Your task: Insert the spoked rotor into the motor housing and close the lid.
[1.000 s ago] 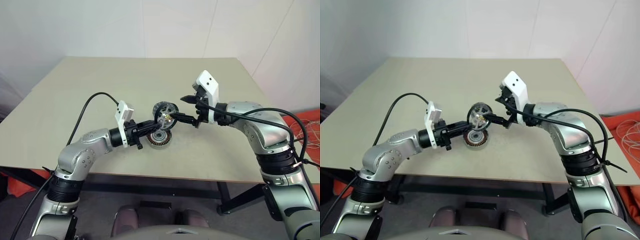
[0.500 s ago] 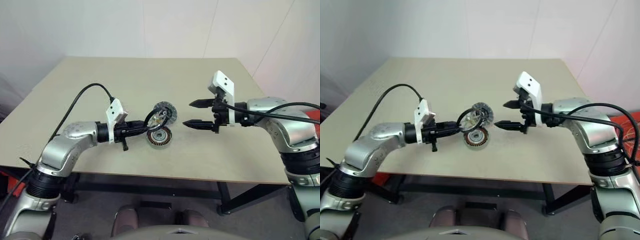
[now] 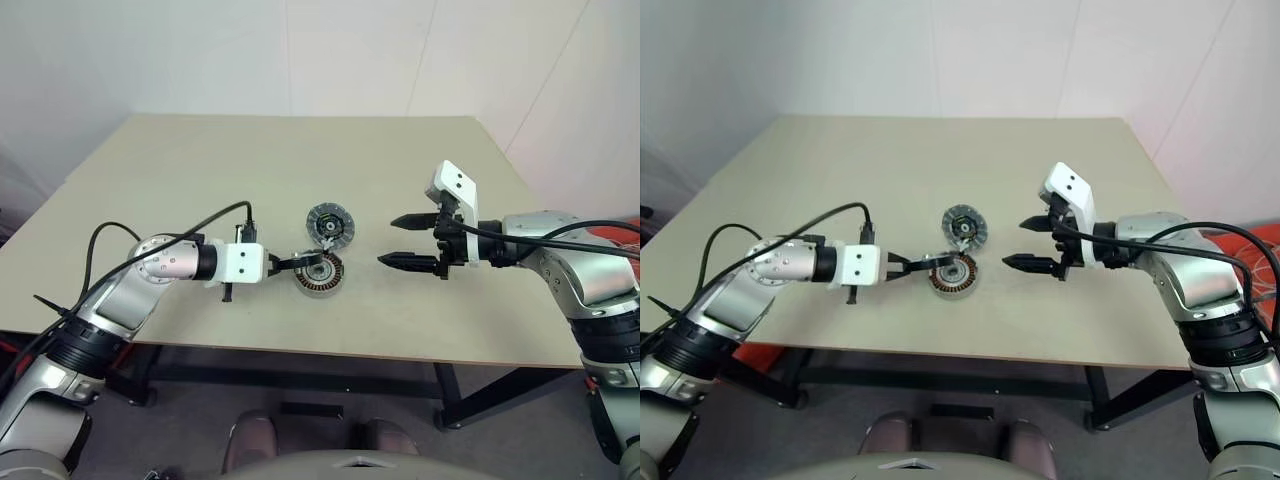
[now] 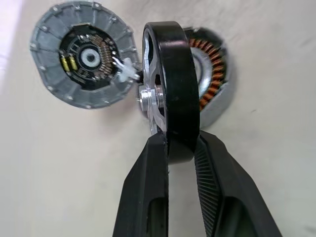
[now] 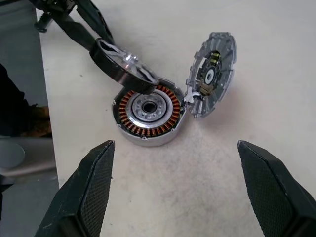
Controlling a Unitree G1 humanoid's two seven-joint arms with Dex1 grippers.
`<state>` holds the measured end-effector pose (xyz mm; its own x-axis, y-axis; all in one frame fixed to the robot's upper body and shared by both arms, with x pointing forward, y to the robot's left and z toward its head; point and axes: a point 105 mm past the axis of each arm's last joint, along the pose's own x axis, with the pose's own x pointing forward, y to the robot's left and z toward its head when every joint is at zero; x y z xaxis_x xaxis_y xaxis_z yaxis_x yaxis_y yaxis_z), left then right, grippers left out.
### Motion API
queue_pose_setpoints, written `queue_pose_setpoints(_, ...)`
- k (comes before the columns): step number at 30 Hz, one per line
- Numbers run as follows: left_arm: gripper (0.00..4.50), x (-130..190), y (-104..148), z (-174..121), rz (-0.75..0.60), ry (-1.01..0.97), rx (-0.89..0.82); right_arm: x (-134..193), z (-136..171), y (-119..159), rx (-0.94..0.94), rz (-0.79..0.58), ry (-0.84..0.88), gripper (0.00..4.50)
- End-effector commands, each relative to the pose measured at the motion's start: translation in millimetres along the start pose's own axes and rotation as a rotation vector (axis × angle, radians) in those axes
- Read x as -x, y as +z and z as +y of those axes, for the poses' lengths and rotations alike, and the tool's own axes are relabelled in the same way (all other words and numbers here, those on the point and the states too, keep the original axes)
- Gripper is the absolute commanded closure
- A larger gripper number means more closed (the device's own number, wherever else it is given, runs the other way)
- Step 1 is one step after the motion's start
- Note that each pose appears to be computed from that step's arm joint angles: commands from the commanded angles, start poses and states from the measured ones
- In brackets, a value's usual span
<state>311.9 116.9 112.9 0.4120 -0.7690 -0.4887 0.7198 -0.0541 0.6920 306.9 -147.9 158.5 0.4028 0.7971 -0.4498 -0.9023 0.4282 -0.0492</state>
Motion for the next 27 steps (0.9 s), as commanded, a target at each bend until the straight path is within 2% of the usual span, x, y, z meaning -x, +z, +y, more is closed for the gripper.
queue_pose_setpoints(1,4.07,-3.0,9.1,10.4,-0.039,0.066,-0.135,4.8,-1.2,11.1,0.050,-0.031,-0.023,0.00)
queue_pose_setpoints(9,4.07,-10.2,20.0,18.6,-0.078,0.142,-0.312,2.8,-0.3,13.2,0.052,-0.037,-0.021,0.00)
queue_pose_setpoints(19,4.07,-18.7,11.8,18.4,-0.050,0.109,-0.381,0.3,-0.4,14.5,0.051,-0.041,-0.016,0.00)
queue_pose_setpoints(27,4.07,-23.4,14.1,23.2,-0.080,0.124,-0.373,0.8,-0.4,14.7,0.051,-0.046,-0.023,0.00)
